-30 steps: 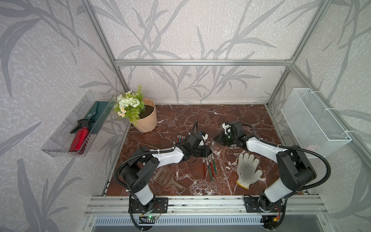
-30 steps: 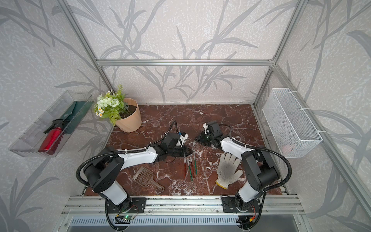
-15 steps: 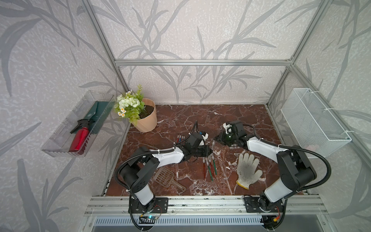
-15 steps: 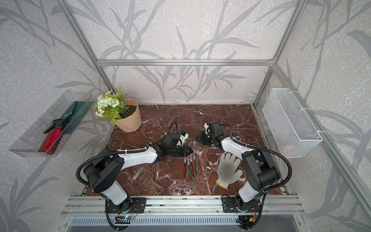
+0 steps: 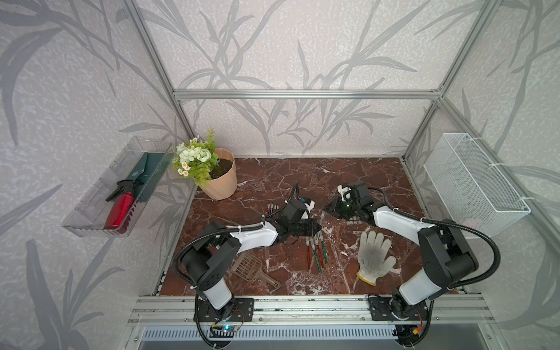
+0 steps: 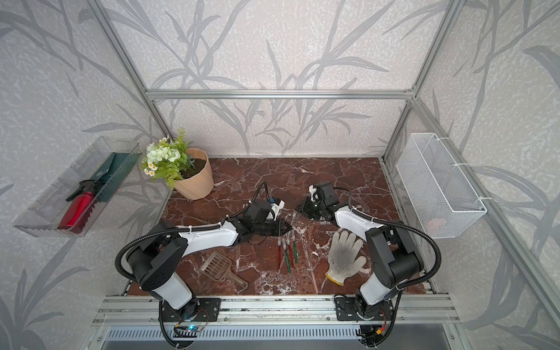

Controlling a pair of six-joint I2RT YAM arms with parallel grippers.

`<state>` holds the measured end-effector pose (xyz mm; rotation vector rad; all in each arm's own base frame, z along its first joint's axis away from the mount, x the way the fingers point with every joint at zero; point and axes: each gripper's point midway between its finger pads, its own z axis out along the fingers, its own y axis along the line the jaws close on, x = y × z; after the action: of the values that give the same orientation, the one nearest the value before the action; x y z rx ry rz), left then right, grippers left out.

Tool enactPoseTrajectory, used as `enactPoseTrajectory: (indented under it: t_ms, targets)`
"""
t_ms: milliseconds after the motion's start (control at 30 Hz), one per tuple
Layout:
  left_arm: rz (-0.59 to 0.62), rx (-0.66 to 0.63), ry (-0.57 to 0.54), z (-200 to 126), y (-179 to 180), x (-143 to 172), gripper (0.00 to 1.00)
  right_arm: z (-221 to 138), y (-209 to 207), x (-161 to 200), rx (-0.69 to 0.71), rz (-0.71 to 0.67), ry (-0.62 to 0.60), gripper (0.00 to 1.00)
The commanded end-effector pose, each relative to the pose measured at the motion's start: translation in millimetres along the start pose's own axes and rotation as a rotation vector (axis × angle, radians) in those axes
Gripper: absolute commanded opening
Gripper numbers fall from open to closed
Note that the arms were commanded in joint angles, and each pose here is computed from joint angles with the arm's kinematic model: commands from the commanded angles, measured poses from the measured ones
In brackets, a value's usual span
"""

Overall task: Remove protective caps from carving knives
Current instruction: Remove the protective sleeve from the carving knife.

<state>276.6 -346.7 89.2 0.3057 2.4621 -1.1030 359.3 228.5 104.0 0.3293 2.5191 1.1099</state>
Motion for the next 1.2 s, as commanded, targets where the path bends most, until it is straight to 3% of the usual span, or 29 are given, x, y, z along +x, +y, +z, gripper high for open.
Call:
enactPoseTrajectory:
  t_ms: [0, 967, 1167]
  targets:
    - [-0.016, -0.003, 0.116, 2, 1, 33, 0.00, -24, 30, -61, -0.061, -0.066, -0.217, 0.09]
    - [-0.026, -0.008, 0.103, 0, 0, 34, 0.00, -32, 25, -79, -0.071, -0.048, -0.268, 0.08]
    - [-0.039, 0.006, 0.069, -2, -2, 29, 0.00, -37, 17, -71, -0.050, -0.095, -0.222, 0.08]
